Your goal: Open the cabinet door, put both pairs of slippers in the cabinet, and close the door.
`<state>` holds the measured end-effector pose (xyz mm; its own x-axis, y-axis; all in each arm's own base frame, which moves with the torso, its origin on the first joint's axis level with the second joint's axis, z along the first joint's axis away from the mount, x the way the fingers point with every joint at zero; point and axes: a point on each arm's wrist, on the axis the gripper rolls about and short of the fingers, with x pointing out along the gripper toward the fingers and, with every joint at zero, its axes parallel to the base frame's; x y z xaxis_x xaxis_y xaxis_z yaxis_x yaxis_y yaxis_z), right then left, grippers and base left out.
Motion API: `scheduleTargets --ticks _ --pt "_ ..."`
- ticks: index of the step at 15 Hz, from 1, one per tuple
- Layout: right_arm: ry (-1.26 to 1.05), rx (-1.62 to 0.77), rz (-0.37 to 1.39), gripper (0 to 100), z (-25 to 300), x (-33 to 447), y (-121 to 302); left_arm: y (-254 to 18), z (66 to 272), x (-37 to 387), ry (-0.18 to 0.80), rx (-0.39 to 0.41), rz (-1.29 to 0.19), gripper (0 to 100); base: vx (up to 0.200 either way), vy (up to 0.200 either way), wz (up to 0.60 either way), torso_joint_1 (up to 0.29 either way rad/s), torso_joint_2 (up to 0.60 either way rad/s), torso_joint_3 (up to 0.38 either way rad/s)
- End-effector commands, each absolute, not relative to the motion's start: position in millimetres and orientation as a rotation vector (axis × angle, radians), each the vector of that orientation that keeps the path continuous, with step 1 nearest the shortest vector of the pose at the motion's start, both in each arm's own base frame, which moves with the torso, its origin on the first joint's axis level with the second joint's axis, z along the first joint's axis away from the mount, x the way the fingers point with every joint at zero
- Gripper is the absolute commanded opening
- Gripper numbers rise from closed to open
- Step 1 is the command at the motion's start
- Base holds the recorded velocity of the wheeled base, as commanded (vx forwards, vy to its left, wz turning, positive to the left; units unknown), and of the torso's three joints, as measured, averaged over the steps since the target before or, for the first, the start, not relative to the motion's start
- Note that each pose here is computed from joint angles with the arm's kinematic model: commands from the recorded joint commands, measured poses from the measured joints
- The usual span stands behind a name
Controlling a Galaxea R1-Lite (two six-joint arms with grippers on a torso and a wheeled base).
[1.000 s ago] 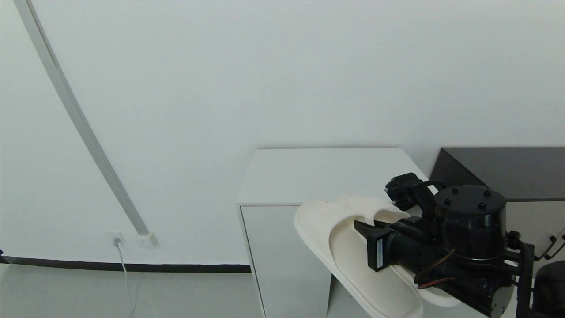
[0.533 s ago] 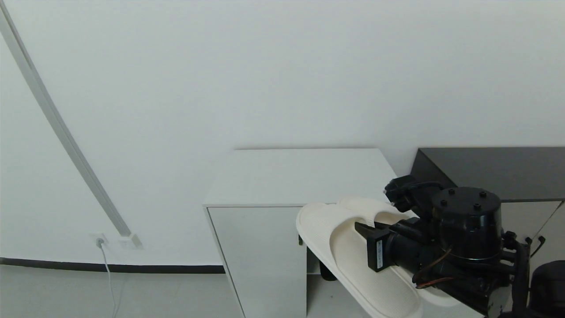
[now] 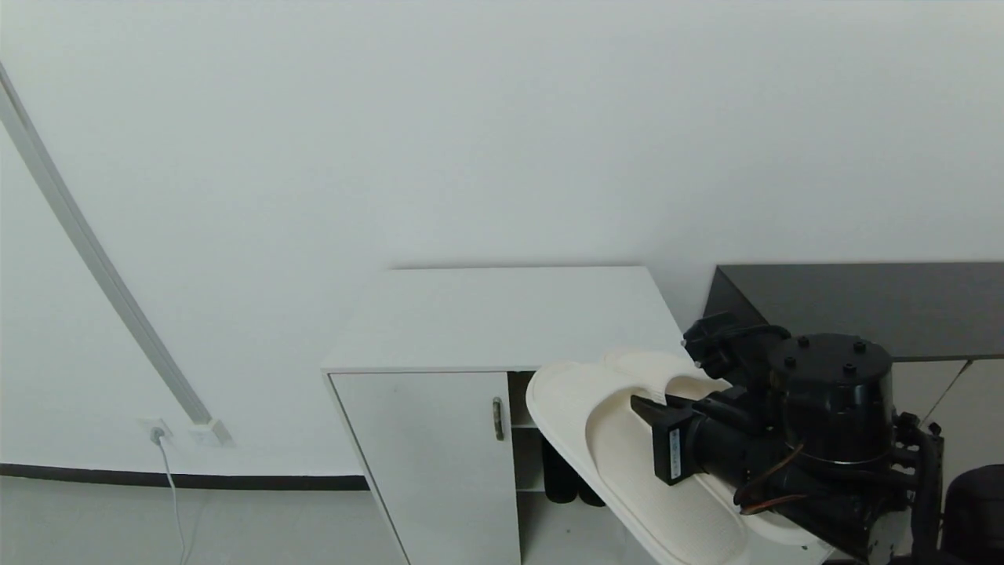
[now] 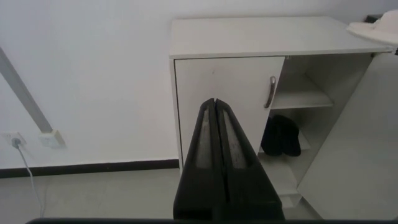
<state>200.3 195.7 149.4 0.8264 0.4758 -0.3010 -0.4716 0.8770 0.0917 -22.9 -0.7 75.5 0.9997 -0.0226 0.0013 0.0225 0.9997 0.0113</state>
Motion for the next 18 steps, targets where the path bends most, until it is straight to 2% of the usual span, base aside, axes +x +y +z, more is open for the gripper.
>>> scheduleTargets --ticks 1,11,18 --pt "0.328 0.010 0.507 0 148.1 199.3 196.0 -0.7 75.5 -22.8 0.000 0.011 -0.021 0 0.000 0.000 0.00 0.000 0.00 0.000" --pt "0.334 0.005 0.517 0 146.5 197.5 197.9 -0.7 75.5 -22.8 0.000 0.011 -0.023 0 0.000 0.000 0.00 0.000 0.00 0.000" --pt "0.346 -0.003 0.522 0 142.8 196.4 199.2 -0.7 75.5 -22.8 0.000 0.012 -0.023 0 0.000 0.000 0.00 -0.150 0.34 0.184"
